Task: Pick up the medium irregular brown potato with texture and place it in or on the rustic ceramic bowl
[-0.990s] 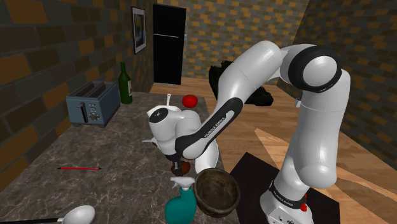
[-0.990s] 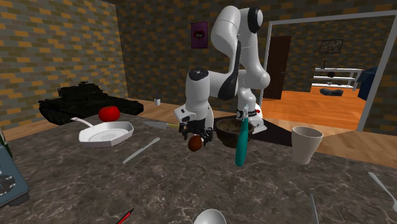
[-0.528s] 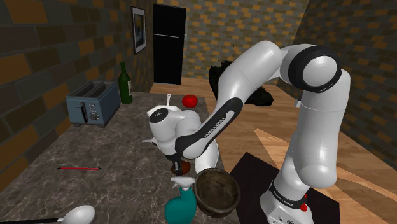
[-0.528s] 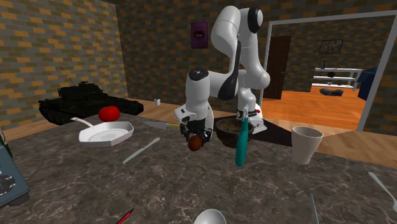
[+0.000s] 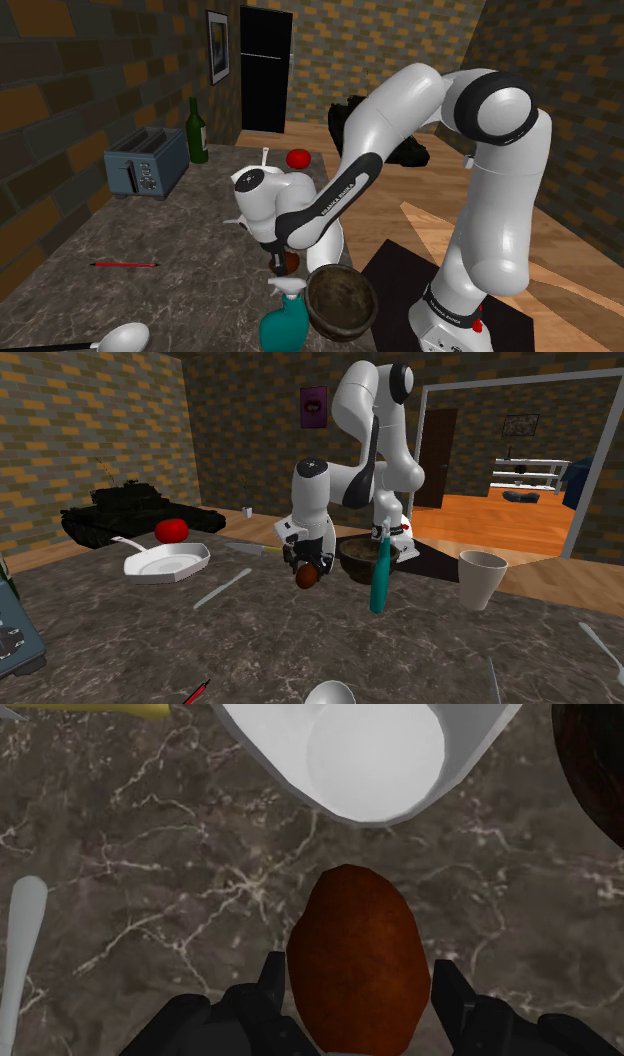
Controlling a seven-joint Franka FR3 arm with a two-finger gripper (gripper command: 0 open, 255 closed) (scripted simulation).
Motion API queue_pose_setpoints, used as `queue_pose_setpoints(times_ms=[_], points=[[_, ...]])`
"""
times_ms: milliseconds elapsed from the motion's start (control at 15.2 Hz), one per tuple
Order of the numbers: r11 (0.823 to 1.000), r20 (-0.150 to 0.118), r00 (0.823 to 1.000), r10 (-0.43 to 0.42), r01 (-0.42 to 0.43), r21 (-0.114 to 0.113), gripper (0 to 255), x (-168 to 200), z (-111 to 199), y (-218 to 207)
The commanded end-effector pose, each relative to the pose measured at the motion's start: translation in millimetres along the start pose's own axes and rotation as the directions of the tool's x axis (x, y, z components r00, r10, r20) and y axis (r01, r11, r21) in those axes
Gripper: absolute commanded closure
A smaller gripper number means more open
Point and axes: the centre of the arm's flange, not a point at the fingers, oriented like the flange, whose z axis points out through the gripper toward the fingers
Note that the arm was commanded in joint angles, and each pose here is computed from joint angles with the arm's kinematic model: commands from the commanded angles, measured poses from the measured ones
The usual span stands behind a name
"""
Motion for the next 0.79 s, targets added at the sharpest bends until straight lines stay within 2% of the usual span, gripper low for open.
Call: queue_pose_setpoints(times_ms=[0, 726], points=[[1.0, 0.0, 1.0, 0.0, 0.0, 0.0, 255, -2.2, -7.7, 1.0], [1.0, 0.0, 1.0, 0.0, 0.0, 0.0, 255, -18.9, -62.7, 9.7]])
